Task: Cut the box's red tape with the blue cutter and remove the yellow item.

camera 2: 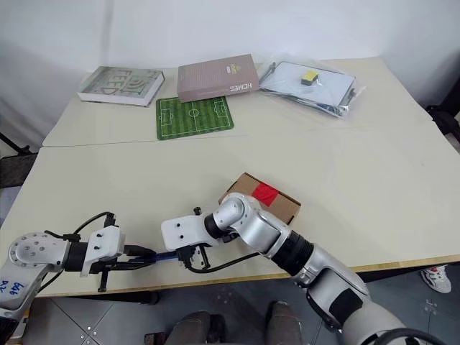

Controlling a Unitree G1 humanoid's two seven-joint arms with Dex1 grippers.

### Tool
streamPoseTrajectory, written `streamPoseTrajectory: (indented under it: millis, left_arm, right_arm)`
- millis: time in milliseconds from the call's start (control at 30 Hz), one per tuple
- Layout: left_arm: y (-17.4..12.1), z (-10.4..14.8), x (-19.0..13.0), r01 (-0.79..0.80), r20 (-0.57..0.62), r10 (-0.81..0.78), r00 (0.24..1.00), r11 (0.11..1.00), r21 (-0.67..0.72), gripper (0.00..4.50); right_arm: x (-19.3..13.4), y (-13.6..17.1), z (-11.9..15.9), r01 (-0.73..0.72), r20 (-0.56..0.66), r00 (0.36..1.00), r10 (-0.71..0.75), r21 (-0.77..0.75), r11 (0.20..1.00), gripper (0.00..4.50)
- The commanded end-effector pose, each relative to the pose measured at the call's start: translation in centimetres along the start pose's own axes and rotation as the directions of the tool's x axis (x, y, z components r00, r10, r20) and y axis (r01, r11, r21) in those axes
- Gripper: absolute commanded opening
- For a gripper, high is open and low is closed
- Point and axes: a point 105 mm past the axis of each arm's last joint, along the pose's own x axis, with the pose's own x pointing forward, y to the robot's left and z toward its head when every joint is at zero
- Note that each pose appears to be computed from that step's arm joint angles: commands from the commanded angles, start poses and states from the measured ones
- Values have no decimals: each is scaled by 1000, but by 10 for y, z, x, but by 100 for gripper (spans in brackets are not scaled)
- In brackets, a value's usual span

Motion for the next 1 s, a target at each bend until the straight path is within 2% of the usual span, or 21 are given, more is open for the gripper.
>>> streamPoseTrajectory:
  millis: [33, 300, 400, 533, 700, 833, 1000]
  left_arm:
    - [-16, -20, 12, 64, -55, -69, 996, 995, -82, 41]
    - [-14, -20, 13, 57, -53, -61, 997, 995, -83, 41]
    - [-11, -18, 14, 37, -44, -41, 998, 996, -78, 41]
    - [-2, -11, 11, -34, 0, 34, 999, 998, -49, 41]
    - [14, 5, 6, -187, 113, 186, 976, 982, 5, 41]
    - [26, 18, 10, -297, 210, 279, 937, 953, 56, 41]
    - [40, 45, 16, -432, 382, 355, 853, 892, 137, 41]
  right_arm:
    - [11, 5, 11, -37, 24, 999, 38, -34, 999, 6]
    - [19, 2, 16, -42, 62, 997, 43, -15, 999, 6]
    - [13, -8, 20, 9, 97, 995, -11, 25, 1000, 6]
    - [-20, -28, 29, 87, 173, 978, -117, 175, 981, 6]
    - [-91, -32, 32, 86, 231, 951, -206, 443, 892, 6]
    - [-131, -30, 28, 49, 233, 940, -249, 630, 775, 123]
    - [-152, -31, 16, 61, 164, 946, -281, 758, 649, 290]
